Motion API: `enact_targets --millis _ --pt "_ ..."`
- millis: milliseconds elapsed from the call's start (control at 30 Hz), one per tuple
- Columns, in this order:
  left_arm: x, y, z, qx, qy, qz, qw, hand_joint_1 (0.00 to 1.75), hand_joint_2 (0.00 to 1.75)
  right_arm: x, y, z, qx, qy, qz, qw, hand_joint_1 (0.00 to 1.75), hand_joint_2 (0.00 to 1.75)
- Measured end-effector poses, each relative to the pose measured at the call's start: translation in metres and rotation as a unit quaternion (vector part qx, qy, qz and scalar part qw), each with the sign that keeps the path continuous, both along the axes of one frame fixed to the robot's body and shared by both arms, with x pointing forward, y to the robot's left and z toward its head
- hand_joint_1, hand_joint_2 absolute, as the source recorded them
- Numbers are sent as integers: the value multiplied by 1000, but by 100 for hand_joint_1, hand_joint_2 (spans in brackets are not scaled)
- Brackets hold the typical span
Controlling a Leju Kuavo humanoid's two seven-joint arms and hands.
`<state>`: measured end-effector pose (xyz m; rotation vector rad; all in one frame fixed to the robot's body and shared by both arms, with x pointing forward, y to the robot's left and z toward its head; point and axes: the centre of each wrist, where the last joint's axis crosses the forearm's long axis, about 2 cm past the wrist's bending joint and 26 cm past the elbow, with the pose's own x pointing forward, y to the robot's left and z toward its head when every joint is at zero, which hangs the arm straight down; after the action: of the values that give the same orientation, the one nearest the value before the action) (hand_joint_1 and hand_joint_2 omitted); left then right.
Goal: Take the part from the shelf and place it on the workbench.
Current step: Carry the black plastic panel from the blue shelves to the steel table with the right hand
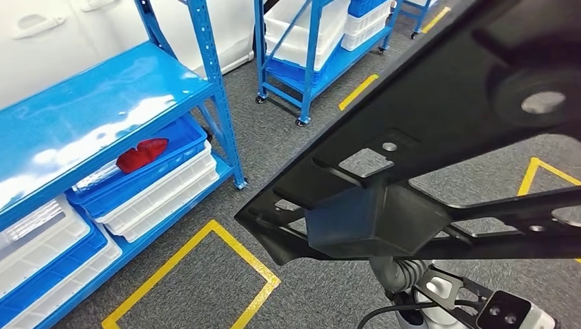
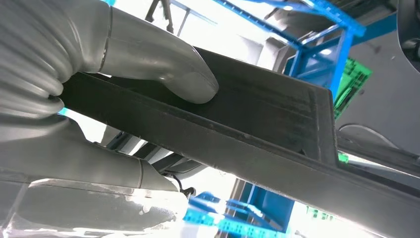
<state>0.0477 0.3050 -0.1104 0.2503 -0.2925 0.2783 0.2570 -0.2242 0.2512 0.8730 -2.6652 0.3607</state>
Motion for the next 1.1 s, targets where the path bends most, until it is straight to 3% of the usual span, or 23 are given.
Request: enact_targets --millis 300,633,1100 --pt "3 -1 0 -18 -9 10 1000 0 175 3 -6 6 0 -14 41 999 175 175" --pt "-1 15 0 -12 -14 -2 1000 0 175 2 -1 10 15 -19 15 1000 175 175" --pt "4 24 1 -7 -23 11 1000 0 175 8 13 23 43 -27 37 998 175 175"
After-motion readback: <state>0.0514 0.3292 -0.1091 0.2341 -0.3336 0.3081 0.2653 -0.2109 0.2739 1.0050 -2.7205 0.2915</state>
